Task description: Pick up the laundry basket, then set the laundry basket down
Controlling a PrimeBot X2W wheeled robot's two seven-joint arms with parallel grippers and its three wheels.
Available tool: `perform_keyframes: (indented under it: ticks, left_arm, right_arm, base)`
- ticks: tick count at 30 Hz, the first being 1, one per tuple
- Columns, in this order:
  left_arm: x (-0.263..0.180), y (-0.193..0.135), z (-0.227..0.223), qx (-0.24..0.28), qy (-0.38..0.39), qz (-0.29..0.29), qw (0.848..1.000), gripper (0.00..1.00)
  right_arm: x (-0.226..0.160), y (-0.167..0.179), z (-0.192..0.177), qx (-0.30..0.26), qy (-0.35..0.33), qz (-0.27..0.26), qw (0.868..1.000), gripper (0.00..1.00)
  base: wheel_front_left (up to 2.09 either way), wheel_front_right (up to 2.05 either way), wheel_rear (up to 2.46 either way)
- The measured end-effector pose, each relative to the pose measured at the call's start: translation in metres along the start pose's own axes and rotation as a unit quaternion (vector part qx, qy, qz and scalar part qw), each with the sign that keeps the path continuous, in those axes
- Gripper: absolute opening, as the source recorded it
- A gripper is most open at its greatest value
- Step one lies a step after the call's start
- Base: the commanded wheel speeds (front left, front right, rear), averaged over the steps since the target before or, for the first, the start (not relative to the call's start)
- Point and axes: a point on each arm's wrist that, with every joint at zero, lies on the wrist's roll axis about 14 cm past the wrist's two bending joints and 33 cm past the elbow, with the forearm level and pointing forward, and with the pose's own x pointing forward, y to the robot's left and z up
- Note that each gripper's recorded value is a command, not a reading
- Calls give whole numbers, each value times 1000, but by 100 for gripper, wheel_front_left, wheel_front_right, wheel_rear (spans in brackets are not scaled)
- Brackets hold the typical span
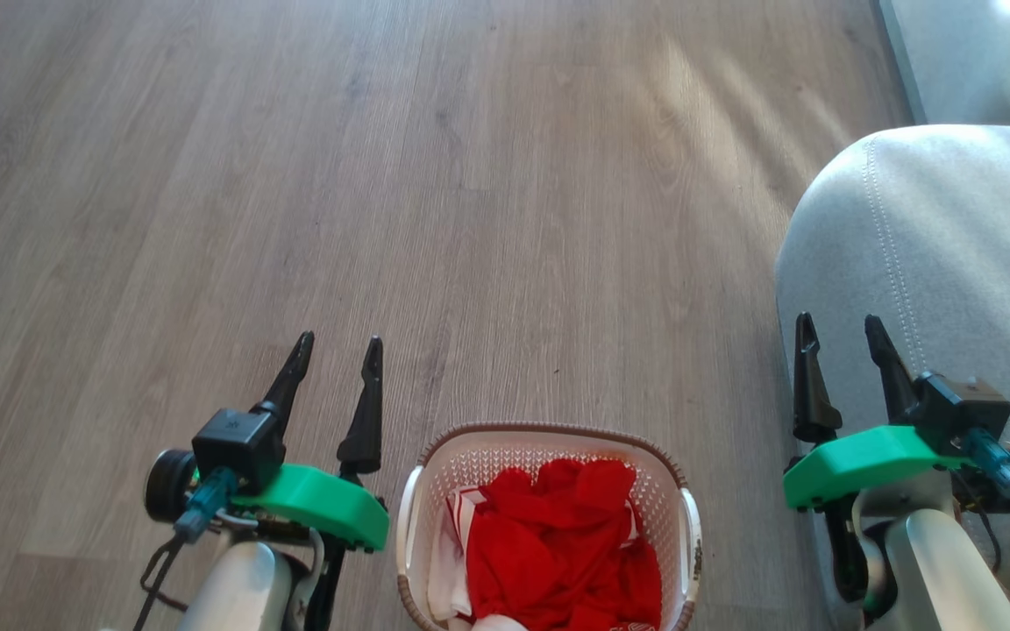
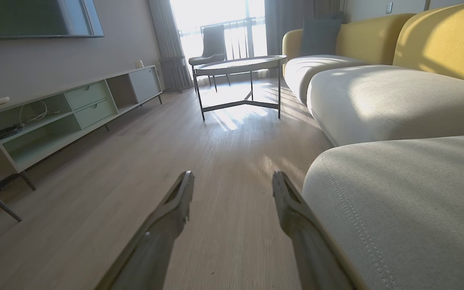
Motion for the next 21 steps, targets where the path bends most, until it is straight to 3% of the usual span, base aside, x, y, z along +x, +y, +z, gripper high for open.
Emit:
perform_keyframes:
  ticks: [13,14,21]
  left_arm:
    - [0,1,0,-9,-1,2,1000,100]
    - [0,1,-3,-10,4,3,1000,0]
    - [-27,6,-46,-29,75,22,996,0]
  right_arm:
    - [-2,2,-4,0,6,2,1000,100]
    - [-3,1,-7,0,12,2,1000,0]
    - [-27,-8,-46,15,76,-19,997,0]
  base:
    - [0,0,0]
    - [0,0,0]
    - [0,0,0]
